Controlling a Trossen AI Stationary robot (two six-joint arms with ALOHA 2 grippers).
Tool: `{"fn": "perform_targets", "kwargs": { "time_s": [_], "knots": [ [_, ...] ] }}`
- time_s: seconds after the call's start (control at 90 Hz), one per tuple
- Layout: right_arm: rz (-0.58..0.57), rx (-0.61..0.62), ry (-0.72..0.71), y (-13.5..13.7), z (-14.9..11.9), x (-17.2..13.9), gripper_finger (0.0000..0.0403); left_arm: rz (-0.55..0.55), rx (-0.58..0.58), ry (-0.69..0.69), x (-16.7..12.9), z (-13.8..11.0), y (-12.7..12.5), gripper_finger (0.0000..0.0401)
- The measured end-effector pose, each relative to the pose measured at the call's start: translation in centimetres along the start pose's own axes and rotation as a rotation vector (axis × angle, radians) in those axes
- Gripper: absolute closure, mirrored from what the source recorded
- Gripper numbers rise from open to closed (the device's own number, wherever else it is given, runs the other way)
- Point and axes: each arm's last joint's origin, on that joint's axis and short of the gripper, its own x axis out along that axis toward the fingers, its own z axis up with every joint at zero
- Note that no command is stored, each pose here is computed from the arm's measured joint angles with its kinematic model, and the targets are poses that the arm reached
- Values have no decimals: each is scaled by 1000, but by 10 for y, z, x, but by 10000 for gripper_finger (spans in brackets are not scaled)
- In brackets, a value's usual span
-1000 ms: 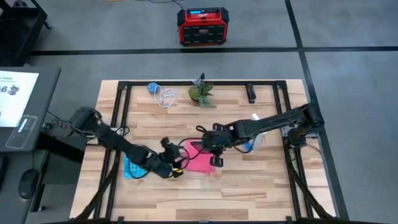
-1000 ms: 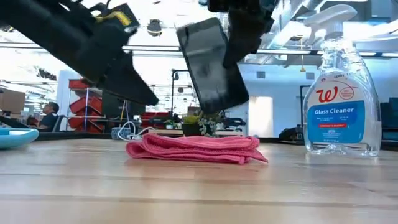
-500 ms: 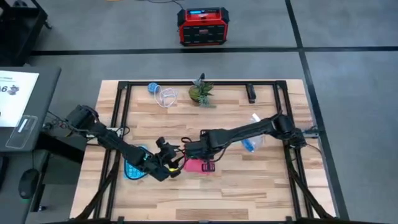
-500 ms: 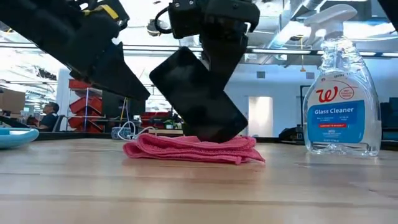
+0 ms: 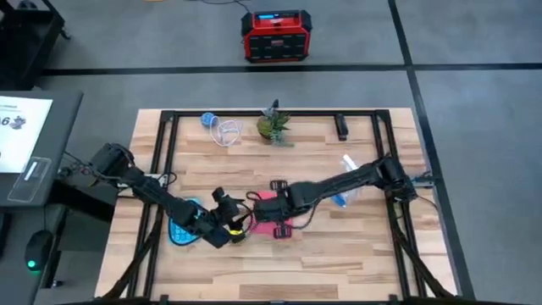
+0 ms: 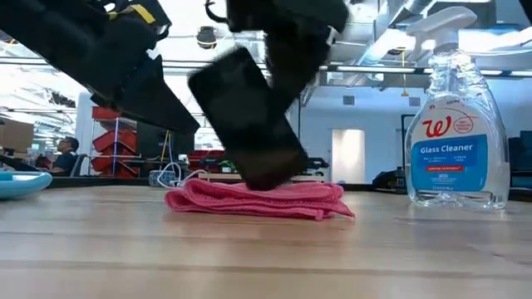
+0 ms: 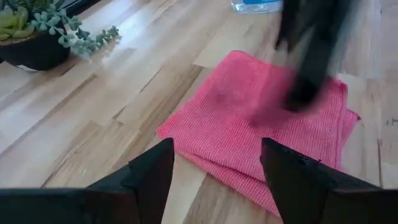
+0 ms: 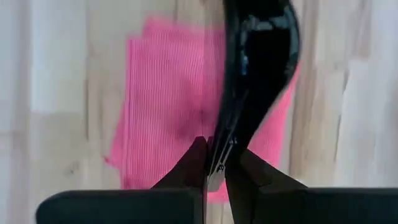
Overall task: Apply microfiber cloth
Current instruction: Wipe the front of the cellphone with a microfiber cloth
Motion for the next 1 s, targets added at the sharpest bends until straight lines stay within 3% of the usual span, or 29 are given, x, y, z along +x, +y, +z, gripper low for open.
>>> {"fn": "perform_targets", "kwargs": {
  "time_s": [0.311, 0.456, 0.867, 1.0],
  "knots": [
    [62, 207, -356, -6, -56, -6, 385, 15, -7, -46, -6, -1, -4, 184],
    [100, 252, -398, -6, -83, 18, 385, 1, -6, -70, -6, 3, -6, 184],
    [135, 296, -484, -9, -79, 17, 385, -31, -10, -123, -6, 11, -11, 184],
    [127, 291, -449, -7, -79, 33, 385, -51, -32, -128, -6, 12, -12, 184]
  ]
}}
